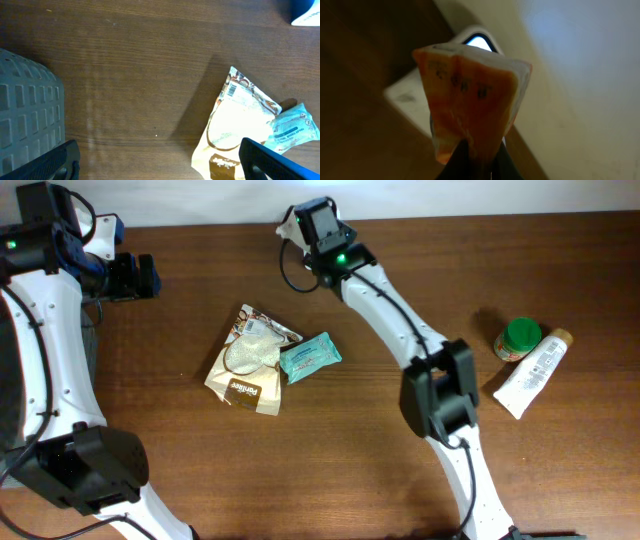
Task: Scan the item barcode
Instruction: 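Hold the orange pack under the scanner with the right gripper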
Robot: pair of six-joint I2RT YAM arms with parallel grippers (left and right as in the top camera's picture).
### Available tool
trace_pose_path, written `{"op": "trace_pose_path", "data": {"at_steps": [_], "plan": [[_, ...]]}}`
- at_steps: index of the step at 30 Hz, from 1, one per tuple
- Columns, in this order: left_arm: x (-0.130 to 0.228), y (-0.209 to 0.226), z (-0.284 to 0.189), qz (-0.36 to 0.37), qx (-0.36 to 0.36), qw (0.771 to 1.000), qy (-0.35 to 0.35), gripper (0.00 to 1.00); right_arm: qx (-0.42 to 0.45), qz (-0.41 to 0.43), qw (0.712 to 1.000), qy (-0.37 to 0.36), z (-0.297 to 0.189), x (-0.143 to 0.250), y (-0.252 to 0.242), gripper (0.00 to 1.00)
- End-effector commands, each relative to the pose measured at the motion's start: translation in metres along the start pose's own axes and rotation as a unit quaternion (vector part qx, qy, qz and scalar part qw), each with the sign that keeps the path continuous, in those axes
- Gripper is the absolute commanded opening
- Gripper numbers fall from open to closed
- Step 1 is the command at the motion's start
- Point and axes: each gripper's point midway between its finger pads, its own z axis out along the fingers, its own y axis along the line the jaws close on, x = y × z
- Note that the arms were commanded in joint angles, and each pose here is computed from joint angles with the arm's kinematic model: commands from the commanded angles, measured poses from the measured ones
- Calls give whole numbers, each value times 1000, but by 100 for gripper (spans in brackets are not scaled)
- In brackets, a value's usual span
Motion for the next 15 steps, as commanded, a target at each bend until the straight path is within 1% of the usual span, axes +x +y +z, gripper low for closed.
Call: {"op": "trace_pose_path", "data": {"at_steps": [1,4,6,8,10,12,15], "plan": [[-2,2,-3,4,3,1000,-5,99,-72,113,984,-115,-113,-57,-38,5],[-2,2,-3,5,3,1000,-5,99,-99,209,969,-83,-155,-43,-46,4],[-2,2,-3,5,3,1000,-5,99,-135,272,952,-37,-190,-22,-39,4],[-2,2,-3,5,3,1000,-5,99,-160,290,944,-4,-207,-7,-31,4],[-2,2,-3,5,3,1000,-5,99,-174,304,935,50,-218,20,-22,5],[-2,2,-3,5,3,1000,-5,99,-184,325,921,109,-223,45,-13,5],[-2,2,-3,5,3,1000,-5,99,-187,357,893,201,-222,85,-1,5]]}}
